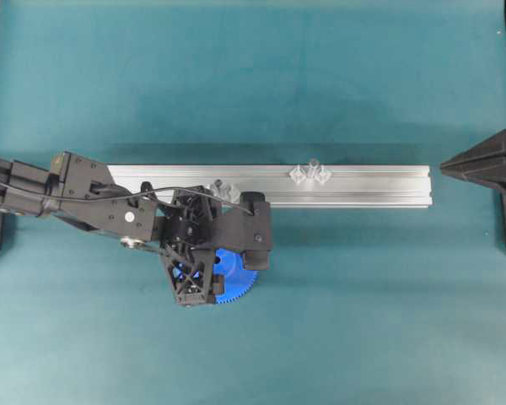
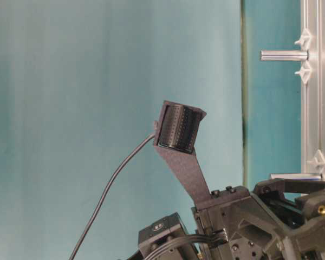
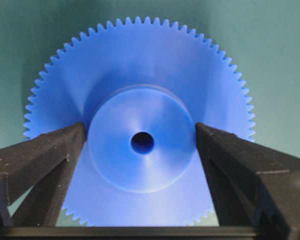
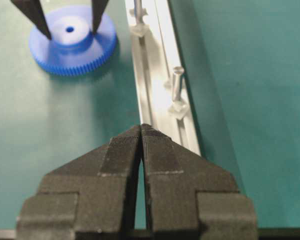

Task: Find the location of the shaft and insert the large gear.
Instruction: 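Lift the blue gear by its hub with the left gripper, then carry the gear over the rail toward the left shaft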

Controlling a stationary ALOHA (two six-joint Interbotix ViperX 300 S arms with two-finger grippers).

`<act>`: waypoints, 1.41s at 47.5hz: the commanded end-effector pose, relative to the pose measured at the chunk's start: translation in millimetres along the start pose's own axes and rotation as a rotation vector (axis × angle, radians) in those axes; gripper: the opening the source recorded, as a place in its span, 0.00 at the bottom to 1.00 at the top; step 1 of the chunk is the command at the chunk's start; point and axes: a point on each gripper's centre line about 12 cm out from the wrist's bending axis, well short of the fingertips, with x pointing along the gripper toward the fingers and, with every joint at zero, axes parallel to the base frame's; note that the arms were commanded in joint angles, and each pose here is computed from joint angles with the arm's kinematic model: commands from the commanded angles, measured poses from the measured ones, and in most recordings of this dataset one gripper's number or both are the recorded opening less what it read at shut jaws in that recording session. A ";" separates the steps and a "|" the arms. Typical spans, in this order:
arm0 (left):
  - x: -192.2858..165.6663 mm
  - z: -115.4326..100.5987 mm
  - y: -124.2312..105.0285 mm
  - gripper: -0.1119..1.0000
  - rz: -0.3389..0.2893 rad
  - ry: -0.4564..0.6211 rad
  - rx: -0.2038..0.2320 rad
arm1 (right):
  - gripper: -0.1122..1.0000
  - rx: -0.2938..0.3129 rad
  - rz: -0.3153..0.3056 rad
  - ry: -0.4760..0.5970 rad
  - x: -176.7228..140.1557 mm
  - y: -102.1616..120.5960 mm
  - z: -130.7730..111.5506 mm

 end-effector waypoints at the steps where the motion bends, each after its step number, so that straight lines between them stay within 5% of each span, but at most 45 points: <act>1: -4.3 4.6 -3.2 0.94 -0.006 -0.018 0.003 | 0.17 0.011 0.000 -0.009 -0.3 0.0 3.7; 24: -0.6 -4.8 -1.6 0.93 0.006 0.049 0.001 | 0.17 0.013 0.001 -0.015 -1.5 0.1 3.8; 36: -2.8 -2.3 -2.6 0.74 0.005 0.046 0.003 | 0.17 0.013 0.001 -0.015 -1.5 0.1 3.8; 46: -9.1 1.2 -2.5 0.74 0.003 0.032 0.010 | 0.17 0.012 0.001 -0.023 -2.9 0.2 4.6; 67: -41.6 35.0 -7.6 0.74 -0.014 -0.088 0.019 | 0.17 0.011 0.001 -0.031 -4.6 0.1 3.4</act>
